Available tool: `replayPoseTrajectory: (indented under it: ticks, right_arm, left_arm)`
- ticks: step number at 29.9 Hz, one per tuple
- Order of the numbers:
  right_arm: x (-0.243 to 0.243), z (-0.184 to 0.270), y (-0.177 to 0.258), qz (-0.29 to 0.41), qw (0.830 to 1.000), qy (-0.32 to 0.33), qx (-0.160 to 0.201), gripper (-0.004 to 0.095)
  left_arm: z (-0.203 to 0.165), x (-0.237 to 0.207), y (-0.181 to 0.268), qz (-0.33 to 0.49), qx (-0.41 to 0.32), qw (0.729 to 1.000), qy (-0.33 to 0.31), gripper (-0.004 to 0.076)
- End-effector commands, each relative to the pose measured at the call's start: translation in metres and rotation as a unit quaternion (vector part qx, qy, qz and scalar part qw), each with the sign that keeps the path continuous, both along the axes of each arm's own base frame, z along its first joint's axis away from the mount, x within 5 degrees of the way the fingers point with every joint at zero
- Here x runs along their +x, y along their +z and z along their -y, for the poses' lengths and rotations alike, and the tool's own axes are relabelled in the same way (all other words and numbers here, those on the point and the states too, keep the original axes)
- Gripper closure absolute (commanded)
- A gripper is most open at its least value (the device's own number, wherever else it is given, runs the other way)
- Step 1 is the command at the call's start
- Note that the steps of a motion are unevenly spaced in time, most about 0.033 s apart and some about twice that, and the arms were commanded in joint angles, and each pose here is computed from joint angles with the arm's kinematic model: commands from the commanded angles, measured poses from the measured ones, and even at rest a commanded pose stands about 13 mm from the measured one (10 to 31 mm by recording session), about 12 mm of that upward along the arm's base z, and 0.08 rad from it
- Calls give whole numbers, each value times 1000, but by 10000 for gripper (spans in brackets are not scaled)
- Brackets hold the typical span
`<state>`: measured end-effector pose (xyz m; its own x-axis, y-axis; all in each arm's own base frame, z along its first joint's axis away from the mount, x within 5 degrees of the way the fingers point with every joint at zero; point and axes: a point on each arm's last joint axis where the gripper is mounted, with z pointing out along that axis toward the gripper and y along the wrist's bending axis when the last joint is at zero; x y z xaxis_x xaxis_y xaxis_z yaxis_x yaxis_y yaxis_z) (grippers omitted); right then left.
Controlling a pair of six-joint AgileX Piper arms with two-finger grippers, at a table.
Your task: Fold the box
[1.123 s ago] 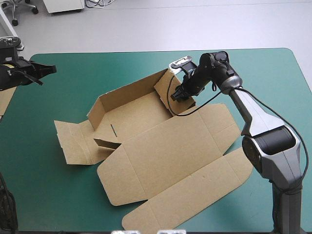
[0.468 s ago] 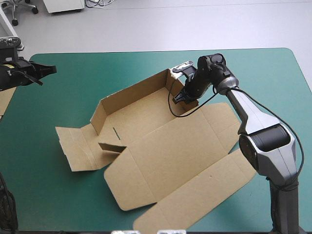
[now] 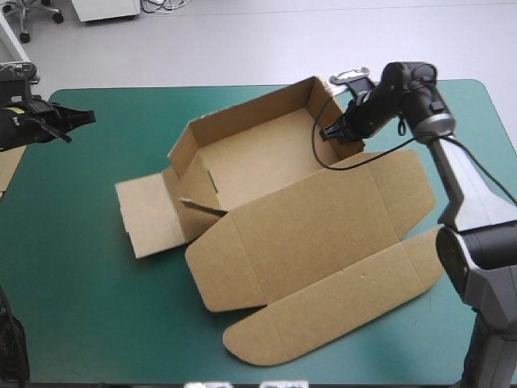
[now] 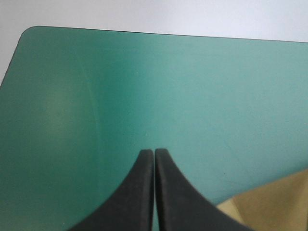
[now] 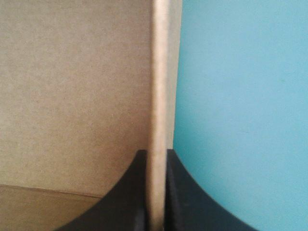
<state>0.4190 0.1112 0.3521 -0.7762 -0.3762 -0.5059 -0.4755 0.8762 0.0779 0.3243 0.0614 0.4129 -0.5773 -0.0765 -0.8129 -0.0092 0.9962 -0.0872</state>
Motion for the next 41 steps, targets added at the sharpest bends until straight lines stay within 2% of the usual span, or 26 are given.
replayPoseTrajectory:
  ticks: [1, 3, 5, 8, 11, 17, 23, 29, 35, 41]
  right_arm:
    - [-30, 31, 68, 72, 995, -39, 61, 905]
    - [-37, 49, 81, 82, 991, -63, 87, 905]
    - [-45, 62, 92, 85, 984, -70, 138, 905]
    - [-58, 74, 102, 92, 975, -56, 195, 905]
    - [-67, 81, 107, 97, 968, -51, 225, 905]
    - [-76, 93, 117, 116, 964, -59, 232, 905]
    - [-79, 98, 123, 125, 955, -54, 263, 907]
    - [-79, 98, 123, 126, 955, -55, 263, 907]
    - [-79, 97, 123, 125, 955, -54, 265, 908]
    - [-76, 95, 113, 106, 951, -46, 288, 908]
  left_arm:
    - [4, -11, 28, 64, -4, 998, 5, 727]
    - [4, -11, 28, 64, -5, 998, 4, 727]
    - [4, -11, 28, 65, -3, 998, 3, 727]
    - [4, -11, 28, 64, -3, 998, 2, 727]
    - [5, -10, 28, 65, -8, 998, 1, 727]
    - [6, -11, 27, 58, -11, 998, -4, 727]
    - [20, -12, 21, 45, -85, 994, -52, 727]
    - [33, -14, 11, 23, -150, 983, -104, 727]
    - [46, -15, 18, 48, -212, 962, -168, 727]
    - [54, -6, 13, 47, -270, 935, -224, 727]
